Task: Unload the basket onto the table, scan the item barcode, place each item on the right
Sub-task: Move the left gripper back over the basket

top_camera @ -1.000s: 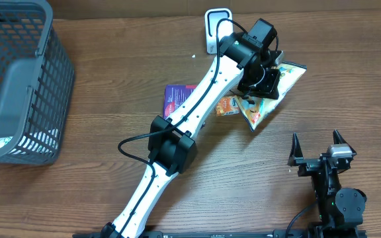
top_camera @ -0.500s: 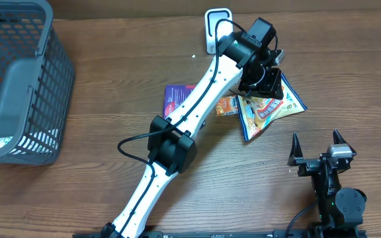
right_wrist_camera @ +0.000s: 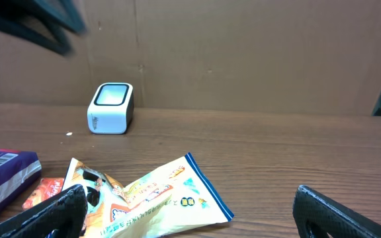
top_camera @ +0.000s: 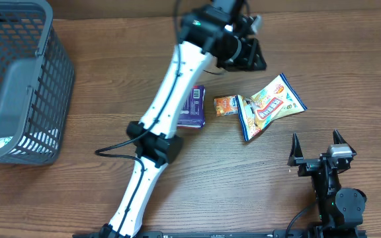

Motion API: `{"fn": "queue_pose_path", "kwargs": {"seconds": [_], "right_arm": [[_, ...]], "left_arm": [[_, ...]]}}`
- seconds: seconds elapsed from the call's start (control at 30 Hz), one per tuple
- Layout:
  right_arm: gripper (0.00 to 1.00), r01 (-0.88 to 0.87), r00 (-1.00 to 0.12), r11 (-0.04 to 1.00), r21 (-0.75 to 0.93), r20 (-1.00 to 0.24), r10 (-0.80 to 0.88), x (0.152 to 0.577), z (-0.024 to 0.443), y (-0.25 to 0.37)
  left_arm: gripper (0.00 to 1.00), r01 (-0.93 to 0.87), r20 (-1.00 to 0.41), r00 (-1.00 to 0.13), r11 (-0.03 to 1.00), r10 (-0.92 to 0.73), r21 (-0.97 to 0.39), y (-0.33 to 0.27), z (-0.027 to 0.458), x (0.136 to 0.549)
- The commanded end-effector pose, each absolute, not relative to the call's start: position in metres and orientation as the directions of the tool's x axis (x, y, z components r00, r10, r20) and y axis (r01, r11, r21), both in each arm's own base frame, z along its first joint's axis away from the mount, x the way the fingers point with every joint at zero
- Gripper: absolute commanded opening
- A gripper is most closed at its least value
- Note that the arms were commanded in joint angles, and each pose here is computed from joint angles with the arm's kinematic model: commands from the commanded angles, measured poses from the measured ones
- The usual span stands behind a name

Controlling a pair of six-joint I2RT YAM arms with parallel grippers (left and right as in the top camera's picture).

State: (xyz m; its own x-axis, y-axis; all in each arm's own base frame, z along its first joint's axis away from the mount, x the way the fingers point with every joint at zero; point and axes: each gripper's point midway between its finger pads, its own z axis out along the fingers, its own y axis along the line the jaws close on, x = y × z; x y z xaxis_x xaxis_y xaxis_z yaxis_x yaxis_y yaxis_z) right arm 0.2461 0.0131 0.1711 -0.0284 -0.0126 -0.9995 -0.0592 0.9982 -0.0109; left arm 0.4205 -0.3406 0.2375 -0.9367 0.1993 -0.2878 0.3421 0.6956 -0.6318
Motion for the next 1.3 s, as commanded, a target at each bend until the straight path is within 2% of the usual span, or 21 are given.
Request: {"fn": "queue_pose_path", "kwargs": {"seconds": [0.0, 0.1, 0.17, 0.27, 0.3, 0.33, 0.37, 0.6, 0.77, 0.97, 1.1, 1.2, 1.27], "right_arm": [[1.00, -0.053, -0.023, 0.999, -0.005, -1.000, -0.007, 0.246, 0.170, 0.012], [1.00, -0.053, -0.023, 0.999, -0.005, -1.000, -0.007, 0.246, 0.170, 0.012], [1.00, -0.053, -0.023, 0.999, -0.005, -1.000, -0.007, 0.246, 0.170, 0.012], [1.00, -0.053, -0.023, 0.999, -0.005, -1.000, -0.007, 0.246, 0.170, 0.012], [1.00, -0.053, -0.023, 0.999, -0.005, -1.000, -0.007, 0.246, 0.170, 0.012], [1.00, -0.053, -0.023, 0.999, -0.005, -1.000, -0.007, 0.246, 0.170, 0.012], [1.00, -0.053, -0.023, 0.999, -0.005, -1.000, -0.007, 0.246, 0.170, 0.012], [1.00, -0.053, -0.023, 0.999, -0.005, -1.000, -0.007, 0.246, 0.170, 0.012], [1.00, -0.053, -0.023, 0.999, -0.005, -1.000, -0.007, 0.246, 0.170, 0.012], [1.00, -0.053, -0.023, 0.999, -0.005, -1.000, -0.007, 0.246, 0.170, 0.012], [1.00, -0.053, -0.023, 0.999, -0.005, -1.000, -0.007, 0.246, 0.170, 0.012], [1.00, -0.053, -0.023, 0.999, -0.005, -1.000, -0.007, 0.246, 0.170, 0.012], [1.00, -0.053, -0.023, 0.999, -0.005, -1.000, -0.007, 0.246, 0.170, 0.012]], "left_arm": [[0.33, 0.385, -0.424, -0.895, 0.716, 0.136, -0.582, -0.299, 0.296, 0.423], [0.35, 0.336, -0.452, -0.889, 0.784, 0.080, -0.522, -0.259, 0.313, 0.426], [0.38, 0.340, -0.487, -0.871, 0.792, 0.062, -0.507, -0.238, 0.330, 0.426], [0.50, 0.322, -0.541, -0.841, 0.805, 0.002, -0.498, -0.205, 0.357, 0.428], [0.63, 0.310, -0.555, -0.832, 0.812, -0.021, -0.494, -0.193, 0.364, 0.429], [0.89, 0.298, -0.572, -0.819, 0.819, -0.044, -0.490, -0.180, 0.372, 0.430], [1.00, 0.282, -0.585, -0.808, 0.827, -0.070, -0.487, -0.165, 0.379, 0.431], [1.00, 0.116, -0.625, -0.740, 0.868, -0.248, -0.482, -0.065, 0.402, 0.442], [1.00, -0.002, -0.605, -0.691, 0.838, -0.395, -0.546, 0.013, 0.408, 0.443], [1.00, -0.136, -0.585, -0.589, 0.783, -0.557, -0.608, 0.109, 0.415, 0.426], [1.00, -0.196, -0.645, -0.529, 0.819, -0.551, -0.539, 0.168, 0.414, 0.406], [1.00, -0.354, -0.612, -0.449, 0.758, -0.651, -0.547, 0.211, 0.409, 0.390], [1.00, -0.505, -0.585, -0.361, 0.680, -0.726, -0.532, 0.242, 0.402, 0.375]]}}
